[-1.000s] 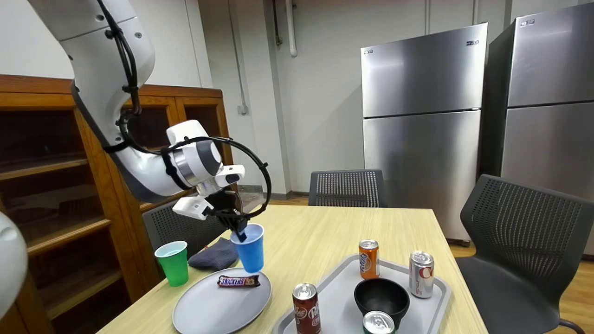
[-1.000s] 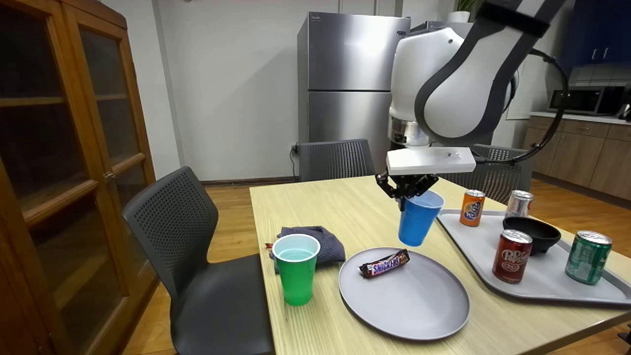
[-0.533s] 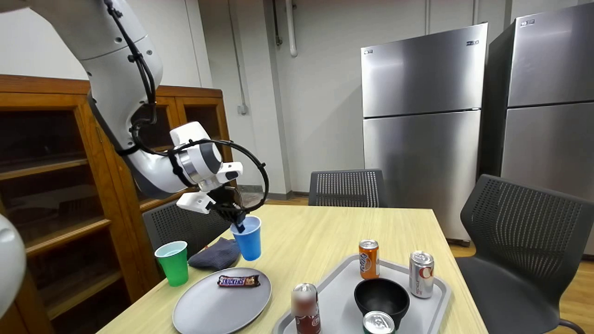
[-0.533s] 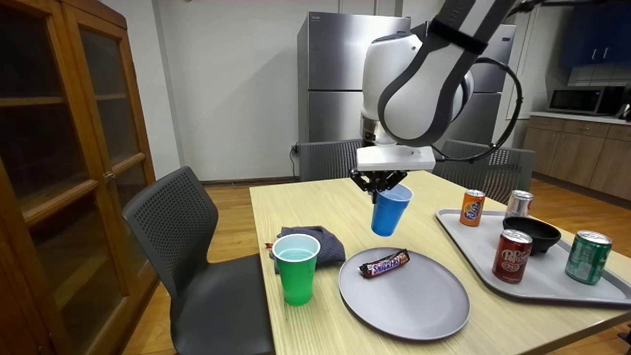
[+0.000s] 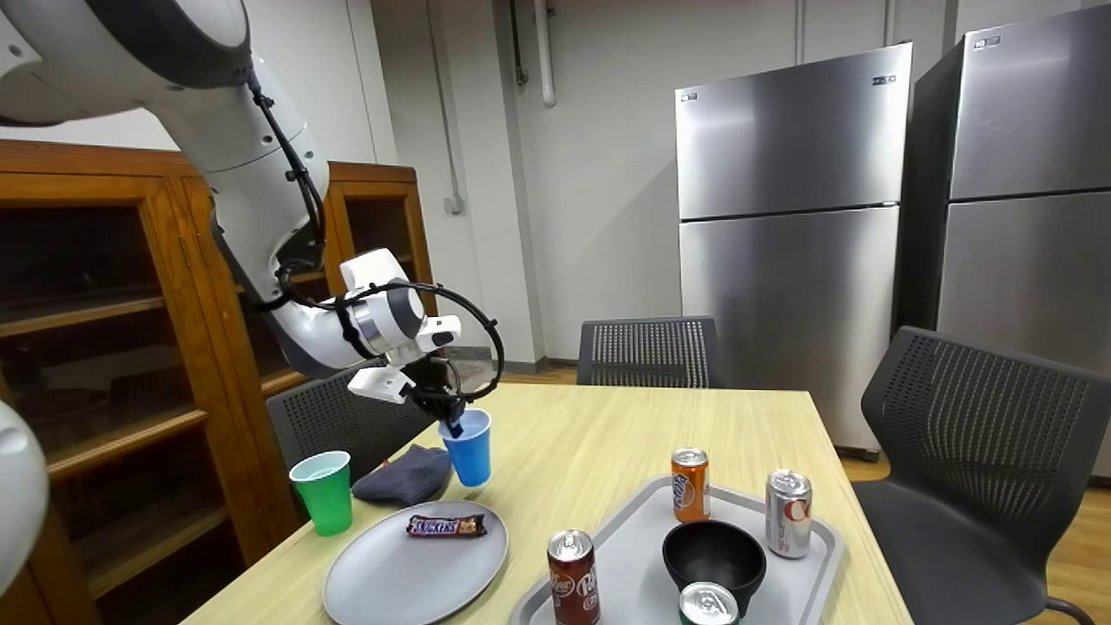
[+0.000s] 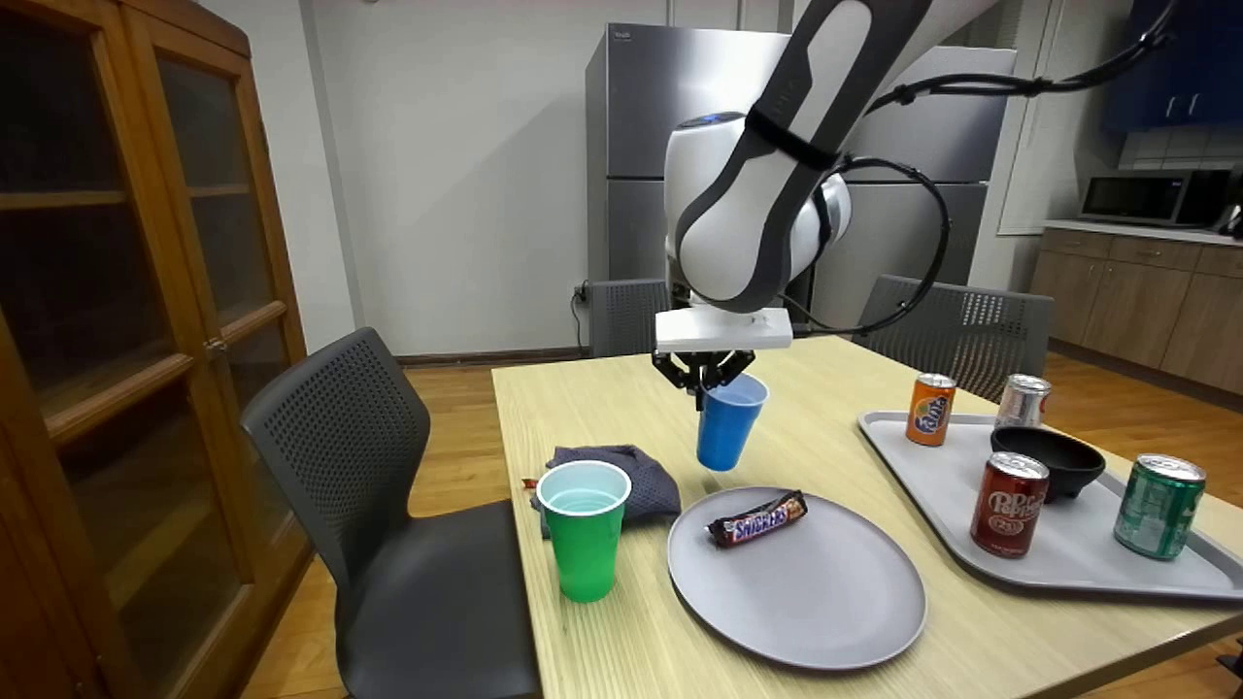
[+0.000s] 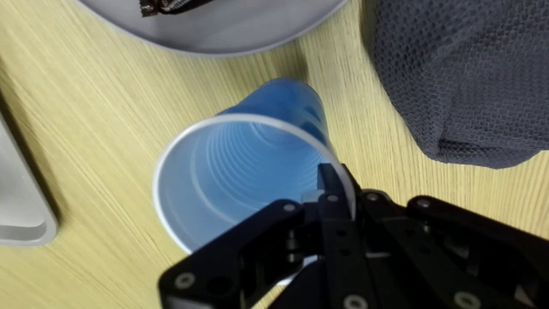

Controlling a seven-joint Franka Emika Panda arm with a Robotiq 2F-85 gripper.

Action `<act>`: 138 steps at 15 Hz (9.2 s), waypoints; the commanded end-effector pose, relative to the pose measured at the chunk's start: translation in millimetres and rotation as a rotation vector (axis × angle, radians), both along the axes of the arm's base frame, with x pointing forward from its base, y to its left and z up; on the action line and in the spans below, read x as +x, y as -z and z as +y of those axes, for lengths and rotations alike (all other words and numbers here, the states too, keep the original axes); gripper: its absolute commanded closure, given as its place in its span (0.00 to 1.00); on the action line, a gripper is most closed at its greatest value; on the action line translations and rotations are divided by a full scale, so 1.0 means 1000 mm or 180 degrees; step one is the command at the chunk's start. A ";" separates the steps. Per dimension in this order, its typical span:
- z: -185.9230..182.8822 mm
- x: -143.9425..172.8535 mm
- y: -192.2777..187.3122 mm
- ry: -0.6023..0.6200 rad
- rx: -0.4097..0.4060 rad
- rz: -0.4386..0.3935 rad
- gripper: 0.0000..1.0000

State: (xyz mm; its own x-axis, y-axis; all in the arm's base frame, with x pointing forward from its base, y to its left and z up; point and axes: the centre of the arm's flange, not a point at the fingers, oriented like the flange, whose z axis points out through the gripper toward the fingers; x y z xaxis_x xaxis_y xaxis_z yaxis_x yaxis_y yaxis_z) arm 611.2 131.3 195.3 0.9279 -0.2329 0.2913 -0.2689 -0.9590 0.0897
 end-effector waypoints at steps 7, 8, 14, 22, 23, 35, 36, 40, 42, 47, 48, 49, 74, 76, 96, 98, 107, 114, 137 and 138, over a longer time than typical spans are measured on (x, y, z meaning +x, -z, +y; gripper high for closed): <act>0.010 0.050 0.027 -0.0025 -0.0066 0.0159 0.99; 0.011 0.052 0.029 -0.0022 -0.0073 0.0165 0.99; 0.012 0.053 0.014 -0.0024 -0.0059 0.0047 0.51; 0.010 0.015 -0.045 -0.0082 0.0065 -0.0196 0.00; 0.007 0.007 -0.050 -0.0087 0.0062 -0.0187 0.00; -0.017 -0.084 -0.053 -0.0149 0.0147 0.0265 0.00; -0.018 -0.090 -0.052 -0.0146 0.0153 0.0295 0.00; -0.023 -0.109 -0.043 -0.0075 0.0239 0.0441 0.00; -0.023 -0.115 -0.033 0.0003 0.0241 0.0494 0.00; -0.021 -0.126 -0.006 0.0154 0.0186 0.0593 0.00; -0.021 -0.127 -0.002 0.0182 0.0191 0.0617 0.00; -0.021 -0.128 0.002 0.0210 0.0172 0.0625 0.00; -0.023 -0.093 0.080 0.1207 0.0184 0.0368 0.00; -0.025 -0.090 0.085 0.1264 0.0170 0.0365 0.00; -0.032 -0.074 0.109 0.1552 0.0239 0.0393 0.32; -0.032 -0.073 0.110 0.1555 0.0240 0.0393 0.48; -0.030 -0.076 0.101 0.1545 0.0289 0.0347 0.95; -0.019 -0.093 0.074 0.1431 0.0429 0.0233 0.96; 0.080 -0.219 0.039 0.0339 0.0651 0.0678 0.96; 0.086 -0.223 0.040 0.0275 0.0657 0.0715 0.96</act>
